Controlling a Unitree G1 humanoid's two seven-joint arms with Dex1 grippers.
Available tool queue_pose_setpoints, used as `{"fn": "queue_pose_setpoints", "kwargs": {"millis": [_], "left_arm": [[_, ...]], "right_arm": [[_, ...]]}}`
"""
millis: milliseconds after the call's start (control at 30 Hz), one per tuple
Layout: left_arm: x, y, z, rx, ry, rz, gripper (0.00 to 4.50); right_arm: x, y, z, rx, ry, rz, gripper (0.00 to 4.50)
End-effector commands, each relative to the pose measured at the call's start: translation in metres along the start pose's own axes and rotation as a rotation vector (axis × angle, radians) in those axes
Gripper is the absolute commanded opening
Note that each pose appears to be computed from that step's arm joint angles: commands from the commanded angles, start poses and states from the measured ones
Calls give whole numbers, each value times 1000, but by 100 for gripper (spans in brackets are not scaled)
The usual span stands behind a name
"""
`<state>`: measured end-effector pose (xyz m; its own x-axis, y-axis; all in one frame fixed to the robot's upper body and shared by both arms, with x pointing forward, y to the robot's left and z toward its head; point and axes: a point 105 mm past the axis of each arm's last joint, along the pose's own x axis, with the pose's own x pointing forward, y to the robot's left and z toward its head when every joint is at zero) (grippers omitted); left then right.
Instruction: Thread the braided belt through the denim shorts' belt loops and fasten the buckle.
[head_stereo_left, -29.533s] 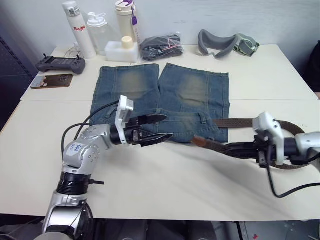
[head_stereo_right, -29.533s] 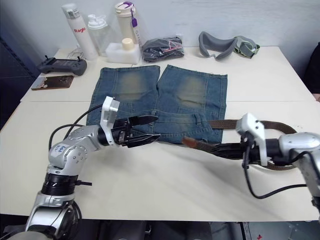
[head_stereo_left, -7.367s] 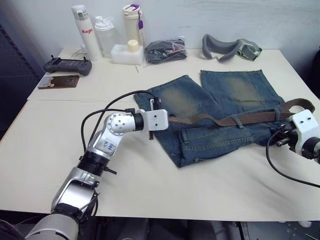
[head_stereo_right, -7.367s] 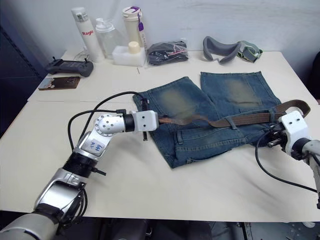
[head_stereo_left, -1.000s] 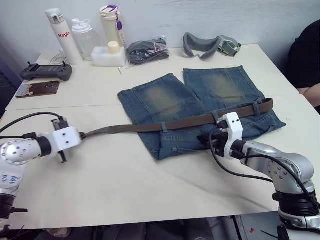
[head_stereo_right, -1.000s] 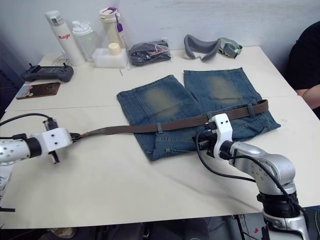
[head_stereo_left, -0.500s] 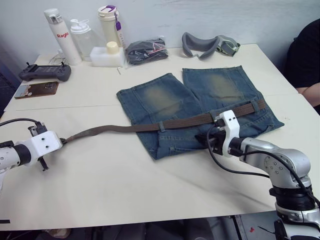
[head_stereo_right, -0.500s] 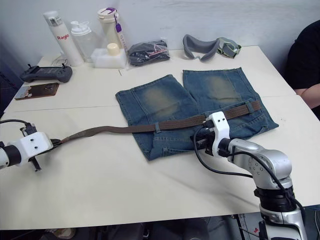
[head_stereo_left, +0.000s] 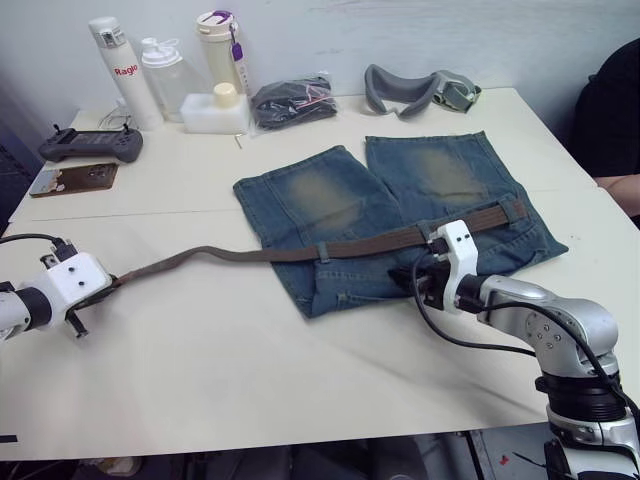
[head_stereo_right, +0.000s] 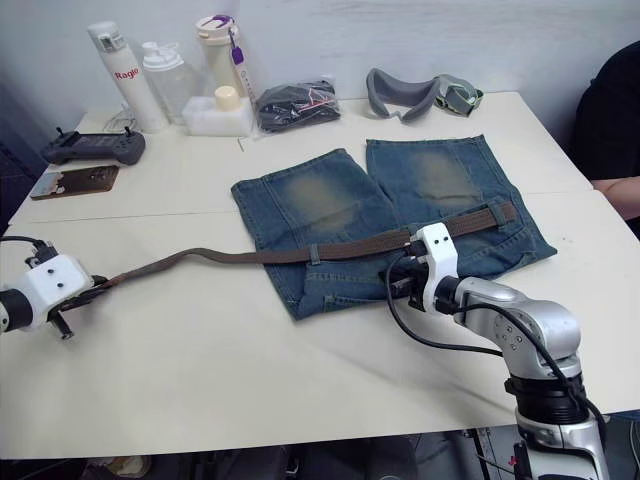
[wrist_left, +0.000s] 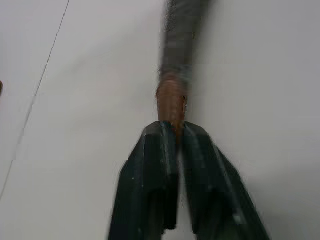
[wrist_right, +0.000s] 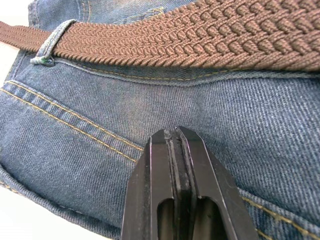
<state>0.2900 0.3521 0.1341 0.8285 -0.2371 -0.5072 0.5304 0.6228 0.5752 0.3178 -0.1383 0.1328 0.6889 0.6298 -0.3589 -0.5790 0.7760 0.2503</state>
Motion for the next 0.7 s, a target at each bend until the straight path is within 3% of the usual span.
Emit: {"fn": "queue_pose_setpoints", "kwargs": {"millis": [33, 167, 233, 400, 567, 700], "left_arm": [[-5, 6, 37, -75, -168, -18, 235], [-9, -3, 88, -179, -418, -138, 424], [-11, -24, 120, -169, -538, -282, 450], [0, -62, 180, -152, -688, -521, 450], [27, -102, 225, -39, -739, -643, 450], [51, -154, 257, 55, -748, -795, 450]], "right_arm": [[-8, 20, 16, -10, -57, 121, 138], [-30, 18, 33, -60, -91, 162, 345], [-44, 18, 38, -103, -85, 189, 437], [-69, 22, 39, -228, -43, 235, 445], [-83, 15, 31, -358, 28, 181, 445], [-96, 15, 25, -387, 52, 138, 445]]}}
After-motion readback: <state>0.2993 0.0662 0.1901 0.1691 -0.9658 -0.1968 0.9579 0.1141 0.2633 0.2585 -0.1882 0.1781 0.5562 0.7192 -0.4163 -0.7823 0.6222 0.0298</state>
